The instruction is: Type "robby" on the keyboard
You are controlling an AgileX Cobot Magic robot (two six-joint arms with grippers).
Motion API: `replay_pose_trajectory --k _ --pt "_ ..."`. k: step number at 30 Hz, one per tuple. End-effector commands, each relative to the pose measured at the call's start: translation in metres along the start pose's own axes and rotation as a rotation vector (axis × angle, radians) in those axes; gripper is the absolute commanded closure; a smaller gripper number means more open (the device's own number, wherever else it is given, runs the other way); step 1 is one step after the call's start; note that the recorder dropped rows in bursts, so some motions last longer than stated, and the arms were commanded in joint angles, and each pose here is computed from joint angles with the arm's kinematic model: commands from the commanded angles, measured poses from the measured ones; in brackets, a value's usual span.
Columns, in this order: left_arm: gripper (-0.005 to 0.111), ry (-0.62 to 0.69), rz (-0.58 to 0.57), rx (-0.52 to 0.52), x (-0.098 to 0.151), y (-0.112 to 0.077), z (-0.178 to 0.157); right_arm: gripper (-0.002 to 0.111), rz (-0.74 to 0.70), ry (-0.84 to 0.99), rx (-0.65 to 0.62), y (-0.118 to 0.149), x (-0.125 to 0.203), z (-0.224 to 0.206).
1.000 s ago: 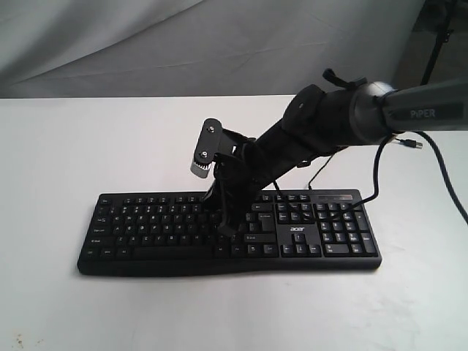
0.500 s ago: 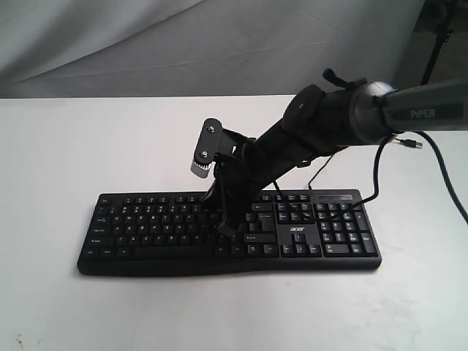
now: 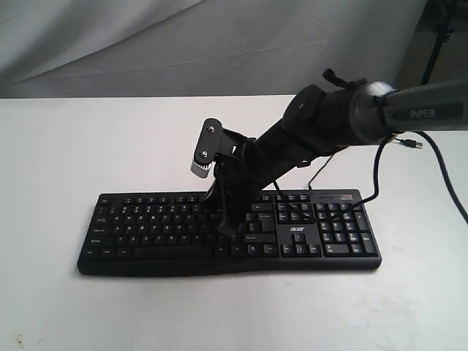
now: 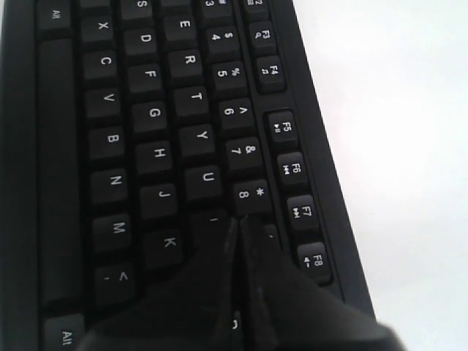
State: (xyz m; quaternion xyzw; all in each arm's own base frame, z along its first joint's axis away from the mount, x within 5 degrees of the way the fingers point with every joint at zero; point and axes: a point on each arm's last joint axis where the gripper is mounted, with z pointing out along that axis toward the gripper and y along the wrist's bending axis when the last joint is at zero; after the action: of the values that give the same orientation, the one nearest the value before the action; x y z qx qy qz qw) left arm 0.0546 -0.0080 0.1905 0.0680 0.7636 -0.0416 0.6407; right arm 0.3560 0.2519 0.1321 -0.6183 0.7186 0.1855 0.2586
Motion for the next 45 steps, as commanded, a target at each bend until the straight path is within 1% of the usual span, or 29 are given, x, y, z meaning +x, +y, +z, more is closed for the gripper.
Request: replay_pose_trajectory --k 1,9,13,22,30,35,39,45 --pt "0.107 -0.005 0.003 0.005 0.001 0.000 0.000 0.108 0.003 0.002 0.004 0.000 0.000 0.000" --pt "0.107 -0.005 0.003 0.005 0.001 0.000 0.000 0.108 0.014 0.009 0.018 -0.001 0.004 0.005" --pt "0.107 -0.005 0.003 0.005 0.001 0.000 0.000 0.108 0.023 0.023 -0.002 0.000 0.009 0.014" --pt "0.107 -0.005 0.003 0.005 0.001 0.000 0.000 0.108 0.034 0.012 -0.011 0.001 0.008 0.014" --pt "0.107 -0.005 0.003 0.005 0.001 0.000 0.000 0.108 0.009 -0.038 -0.001 0.003 -0.012 -0.013" --pt "0.107 -0.005 0.003 0.005 0.001 0.000 0.000 0.108 0.018 -0.055 -0.010 0.005 -0.015 -0.017" --pt "0.107 -0.005 0.003 0.005 0.001 0.000 0.000 0.108 -0.006 -0.056 -0.035 0.016 -0.024 -0.011" --pt "0.107 -0.005 0.003 0.005 0.001 0.000 0.000 0.108 -0.087 -0.056 -0.076 0.046 -0.045 0.005"
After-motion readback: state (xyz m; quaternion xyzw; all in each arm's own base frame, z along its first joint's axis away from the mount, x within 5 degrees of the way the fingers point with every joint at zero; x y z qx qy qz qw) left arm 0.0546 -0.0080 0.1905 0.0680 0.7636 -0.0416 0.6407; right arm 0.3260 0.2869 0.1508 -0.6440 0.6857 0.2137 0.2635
